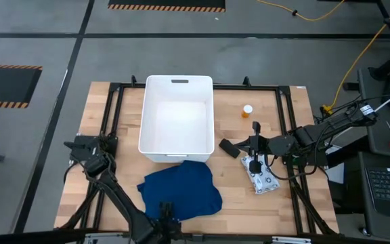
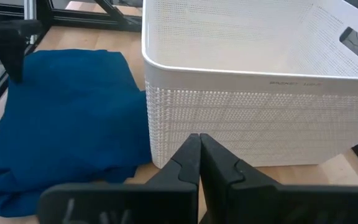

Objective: Pick & place medical supplies in basket/bin
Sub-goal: Put the blue gown into the white bin

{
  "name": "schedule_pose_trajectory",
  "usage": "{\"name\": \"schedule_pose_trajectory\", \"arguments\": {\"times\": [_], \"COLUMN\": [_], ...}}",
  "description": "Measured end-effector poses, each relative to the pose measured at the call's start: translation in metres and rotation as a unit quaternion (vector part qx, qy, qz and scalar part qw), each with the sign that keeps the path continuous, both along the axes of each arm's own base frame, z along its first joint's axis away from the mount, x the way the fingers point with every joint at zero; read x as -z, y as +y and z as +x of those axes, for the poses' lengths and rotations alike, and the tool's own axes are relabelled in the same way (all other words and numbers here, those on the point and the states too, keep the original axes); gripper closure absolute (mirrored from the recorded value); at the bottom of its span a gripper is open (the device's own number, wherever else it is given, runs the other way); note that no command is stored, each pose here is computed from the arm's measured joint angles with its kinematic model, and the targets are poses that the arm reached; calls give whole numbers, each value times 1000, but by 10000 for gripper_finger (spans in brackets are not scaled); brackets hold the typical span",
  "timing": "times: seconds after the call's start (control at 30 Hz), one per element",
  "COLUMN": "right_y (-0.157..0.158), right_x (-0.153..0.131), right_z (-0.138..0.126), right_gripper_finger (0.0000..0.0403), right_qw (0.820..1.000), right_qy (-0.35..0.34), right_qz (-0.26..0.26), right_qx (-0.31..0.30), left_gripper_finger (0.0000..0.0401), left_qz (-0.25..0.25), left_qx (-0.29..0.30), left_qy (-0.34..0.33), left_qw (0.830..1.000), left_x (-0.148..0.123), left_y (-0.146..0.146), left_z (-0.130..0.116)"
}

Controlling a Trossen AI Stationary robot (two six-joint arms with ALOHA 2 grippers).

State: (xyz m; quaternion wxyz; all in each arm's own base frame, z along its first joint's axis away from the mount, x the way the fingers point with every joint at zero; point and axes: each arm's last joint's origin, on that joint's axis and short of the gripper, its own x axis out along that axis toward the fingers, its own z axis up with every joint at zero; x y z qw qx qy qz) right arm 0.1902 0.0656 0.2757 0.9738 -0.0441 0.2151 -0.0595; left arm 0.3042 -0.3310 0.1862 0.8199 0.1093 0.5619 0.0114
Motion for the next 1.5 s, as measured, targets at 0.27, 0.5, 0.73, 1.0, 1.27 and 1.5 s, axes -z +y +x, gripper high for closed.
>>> {"name": "schedule_pose_trajectory", "arguments": {"times": [0.27,0.5,0.73,1.0,1.27,1.5], "right_y": [0,0,0,0,0,0], "right_x": [0,0,0,0,0,0], "right_z": [0,0,0,0,0,0], "right_gripper_finger": [393,393,393,393,393,393], "right_qw": [1000,1000,1000,1000,1000,1000], "right_qy": [0,0,0,1,1,1], "right_qz": [-1,-1,-1,0,0,0], "right_qx": [0,0,0,0,0,0], "left_gripper_finger": [170,170,171,171,171,171], "left_qz": [19,50,92,119,156,173], "left_qx": [15,13,13,-37,-83,-105], "left_qy": [46,73,54,31,17,13], "left_qw": [999,996,994,992,984,979], "left_x": [28,46,60,61,62,63], "left_y": [-1,0,-3,1,9,14], "left_z": [4,3,1,-2,-5,-6]}}
